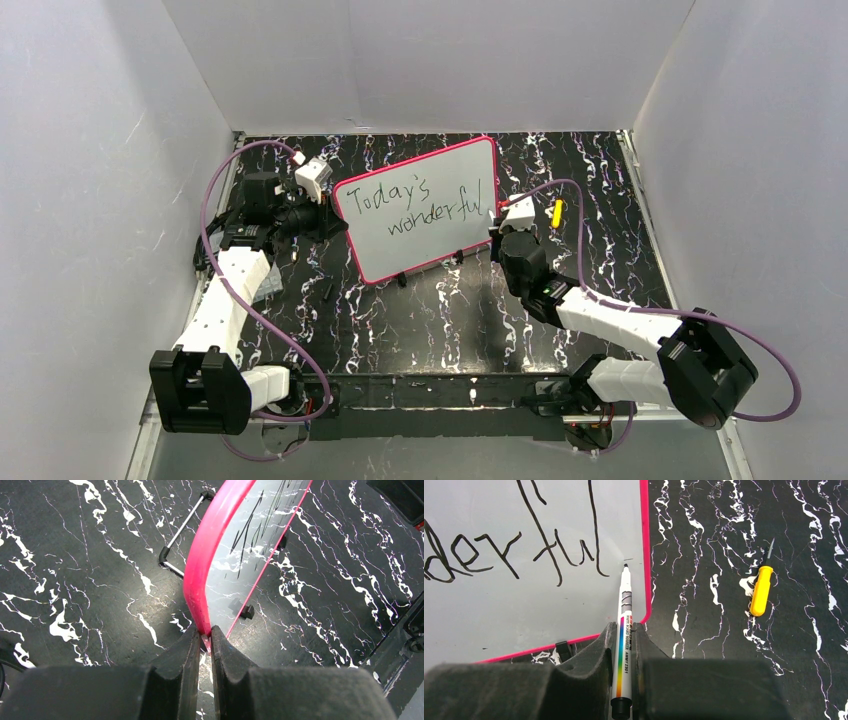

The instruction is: Write a sentence on the whiteboard

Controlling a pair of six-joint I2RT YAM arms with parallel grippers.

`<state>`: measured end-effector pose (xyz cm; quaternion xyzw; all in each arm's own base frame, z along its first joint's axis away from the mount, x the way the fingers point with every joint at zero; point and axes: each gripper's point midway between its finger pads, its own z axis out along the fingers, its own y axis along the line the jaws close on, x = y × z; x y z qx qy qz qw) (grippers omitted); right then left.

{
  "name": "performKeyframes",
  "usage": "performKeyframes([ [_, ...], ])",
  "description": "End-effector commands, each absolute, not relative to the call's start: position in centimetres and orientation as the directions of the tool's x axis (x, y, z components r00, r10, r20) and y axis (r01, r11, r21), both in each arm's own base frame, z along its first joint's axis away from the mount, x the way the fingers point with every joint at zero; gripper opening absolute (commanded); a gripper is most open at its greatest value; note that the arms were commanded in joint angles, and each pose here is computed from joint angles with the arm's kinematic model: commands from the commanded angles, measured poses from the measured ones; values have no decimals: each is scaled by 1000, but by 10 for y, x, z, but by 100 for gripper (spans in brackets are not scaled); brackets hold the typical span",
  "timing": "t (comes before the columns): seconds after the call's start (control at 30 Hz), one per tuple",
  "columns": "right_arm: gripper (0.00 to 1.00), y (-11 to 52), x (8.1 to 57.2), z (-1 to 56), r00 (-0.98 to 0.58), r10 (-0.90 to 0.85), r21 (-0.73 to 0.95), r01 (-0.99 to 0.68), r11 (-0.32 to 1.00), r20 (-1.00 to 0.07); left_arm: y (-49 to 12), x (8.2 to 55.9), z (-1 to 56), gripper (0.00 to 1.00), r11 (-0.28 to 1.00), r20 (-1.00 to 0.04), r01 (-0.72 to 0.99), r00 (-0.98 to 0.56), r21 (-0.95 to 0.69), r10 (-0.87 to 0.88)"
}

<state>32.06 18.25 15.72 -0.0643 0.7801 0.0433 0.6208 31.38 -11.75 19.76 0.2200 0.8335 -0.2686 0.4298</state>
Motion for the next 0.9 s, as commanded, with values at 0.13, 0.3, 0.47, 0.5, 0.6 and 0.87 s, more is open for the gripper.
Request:
performKeyframes([
  [0.13,1,186,328,197,-139,40,61,-152,987,-989,-119,307,200,0,756,-826,598,-546,-266,141],
  [0.3,1,180,305,223,-156,78,110,-208,972,-985,-116,304,199,29,781,-816,554,-569,-289,101],
  [0.47,1,173,276,263,-173,85,134,-294,946,-981,-105,292,202,58,837,-817,468,-575,-284,45],
  [0.5,1,172,270,270,-182,83,137,-310,941,-980,-103,287,202,61,847,-813,445,-582,-290,27],
  [0.6,1,164,252,286,-214,71,143,-342,929,-974,-95,267,199,72,877,-788,353,-614,-324,-44],
  [0.87,1,153,216,311,-252,115,212,-407,888,-961,-64,209,165,73,928,-623,-25,-734,-373,-270],
])
